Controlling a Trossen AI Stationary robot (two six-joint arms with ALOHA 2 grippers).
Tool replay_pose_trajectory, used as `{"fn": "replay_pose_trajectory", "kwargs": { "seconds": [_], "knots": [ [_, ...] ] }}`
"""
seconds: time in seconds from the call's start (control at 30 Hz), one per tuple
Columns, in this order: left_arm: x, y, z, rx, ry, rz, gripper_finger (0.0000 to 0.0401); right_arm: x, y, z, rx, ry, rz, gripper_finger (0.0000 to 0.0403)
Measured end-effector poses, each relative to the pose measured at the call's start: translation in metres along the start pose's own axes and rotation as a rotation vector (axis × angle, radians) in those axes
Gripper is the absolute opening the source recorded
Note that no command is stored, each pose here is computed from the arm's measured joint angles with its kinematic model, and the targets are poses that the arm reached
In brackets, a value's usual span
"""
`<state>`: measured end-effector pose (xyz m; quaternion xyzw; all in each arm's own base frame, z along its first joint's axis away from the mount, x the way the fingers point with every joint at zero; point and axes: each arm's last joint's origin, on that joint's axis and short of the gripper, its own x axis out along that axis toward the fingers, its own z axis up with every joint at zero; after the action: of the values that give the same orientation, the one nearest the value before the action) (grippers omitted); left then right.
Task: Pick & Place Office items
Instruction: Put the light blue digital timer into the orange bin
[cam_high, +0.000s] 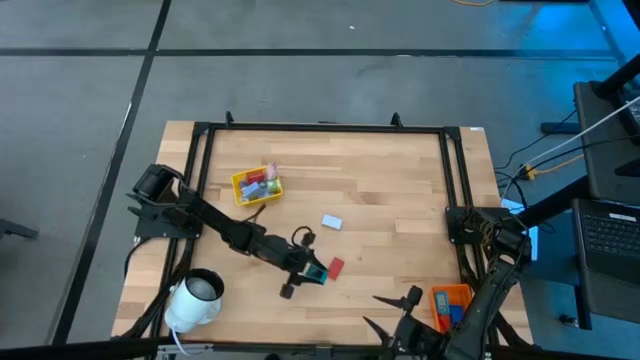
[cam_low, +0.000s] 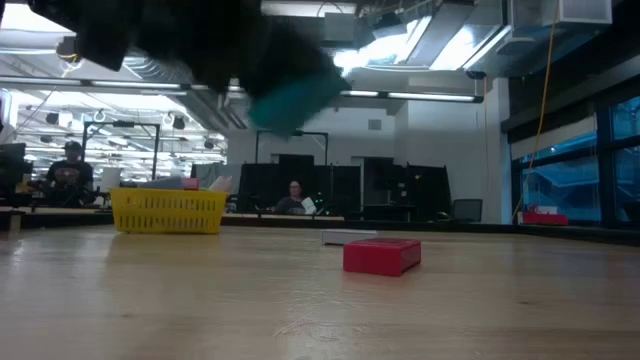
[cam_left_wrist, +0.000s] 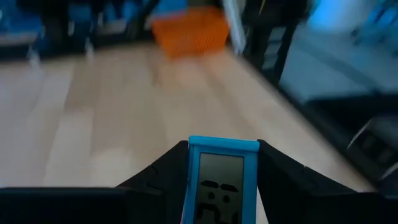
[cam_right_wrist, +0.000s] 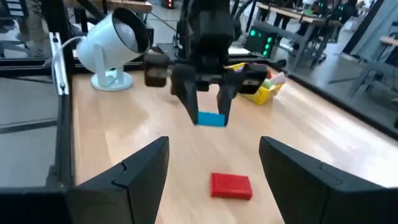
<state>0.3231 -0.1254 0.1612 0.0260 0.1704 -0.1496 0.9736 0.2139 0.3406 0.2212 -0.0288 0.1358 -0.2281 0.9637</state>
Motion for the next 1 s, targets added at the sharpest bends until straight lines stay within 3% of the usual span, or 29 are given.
{"fn": "replay_pose_trajectory", "kwargs": {
  "seconds": [0.13,0.33,0.53,0.7,1.0],
  "knots": [
    [-0.001,-0.001,0.015,-0.004,-0.151,-0.039,0.0152,-0.001,0.0,0.0,-0.03,-0.013,0.0,0.0256],
    [-0.001,-0.008,0.05,0.009,-0.355,-0.12,0.0152,0.007,-0.002,0.0,-0.073,0.076,-0.007,0.0256],
    [-0.003,-0.018,0.078,0.052,-0.488,-0.238,0.0154,0.029,-0.005,0.002,-0.249,0.174,-0.026,0.0256],
    [-0.006,-0.02,0.083,0.075,-0.561,-0.25,0.0154,0.052,-0.009,0.006,-0.249,0.267,-0.052,0.0256],
    [-0.003,-0.035,0.079,0.112,-0.714,-0.307,0.0154,0.064,-0.012,0.014,-0.291,0.142,-0.117,0.0256]
  ]
}}
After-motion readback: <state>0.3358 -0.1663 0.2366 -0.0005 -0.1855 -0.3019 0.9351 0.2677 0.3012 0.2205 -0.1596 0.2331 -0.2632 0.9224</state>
